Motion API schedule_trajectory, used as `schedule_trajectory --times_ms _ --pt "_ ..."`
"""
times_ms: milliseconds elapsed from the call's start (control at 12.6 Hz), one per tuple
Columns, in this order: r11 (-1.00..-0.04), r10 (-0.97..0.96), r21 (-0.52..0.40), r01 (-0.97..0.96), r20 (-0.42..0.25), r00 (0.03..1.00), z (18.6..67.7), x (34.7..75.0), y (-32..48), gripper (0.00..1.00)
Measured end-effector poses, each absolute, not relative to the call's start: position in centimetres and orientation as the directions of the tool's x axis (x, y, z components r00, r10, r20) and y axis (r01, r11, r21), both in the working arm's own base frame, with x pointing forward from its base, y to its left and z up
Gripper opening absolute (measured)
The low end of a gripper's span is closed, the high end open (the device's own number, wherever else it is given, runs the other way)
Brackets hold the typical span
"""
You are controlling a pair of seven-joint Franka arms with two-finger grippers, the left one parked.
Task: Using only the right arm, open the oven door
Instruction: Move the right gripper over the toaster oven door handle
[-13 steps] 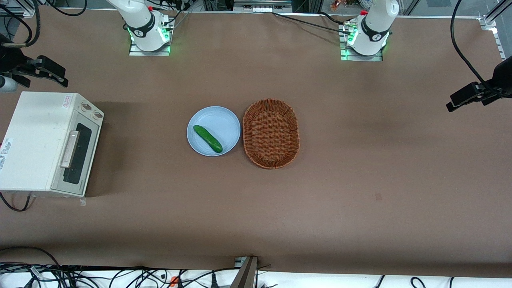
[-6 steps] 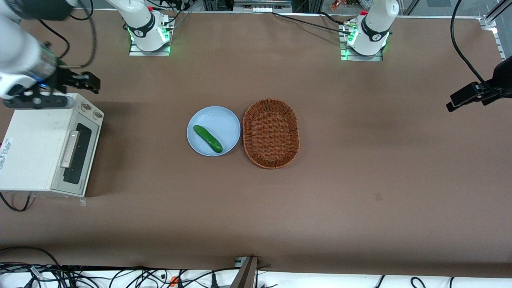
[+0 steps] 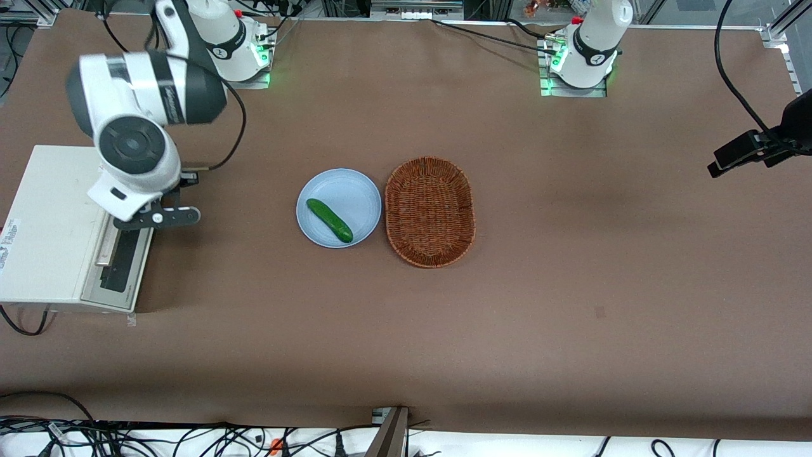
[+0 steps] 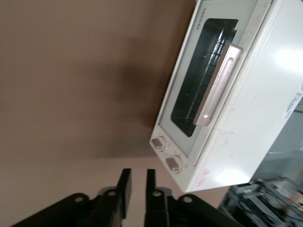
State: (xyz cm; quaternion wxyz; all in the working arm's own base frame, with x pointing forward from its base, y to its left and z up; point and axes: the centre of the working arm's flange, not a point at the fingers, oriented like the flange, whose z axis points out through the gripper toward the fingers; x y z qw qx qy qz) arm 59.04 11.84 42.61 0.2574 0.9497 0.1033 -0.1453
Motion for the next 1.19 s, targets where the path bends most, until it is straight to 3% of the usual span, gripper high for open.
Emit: schedule_trajectory --times_ms 79,158,712,1186 --pt "-0.819 0.124 0.494 0.293 -0.346 0.93 41.0 59.6 11.5 0.03" --pt "-0.794 0.126 0.522 0.313 -0.363 0.923 39.6 60.0 11.2 0.01" --pt "-0.628 0.114 0.667 0.4 -0.43 0.896 34.3 62.0 8.1 0.01" --pt "-0.606 0.127 0.687 0.401 -0.414 0.901 32.5 63.5 4.6 0.01"
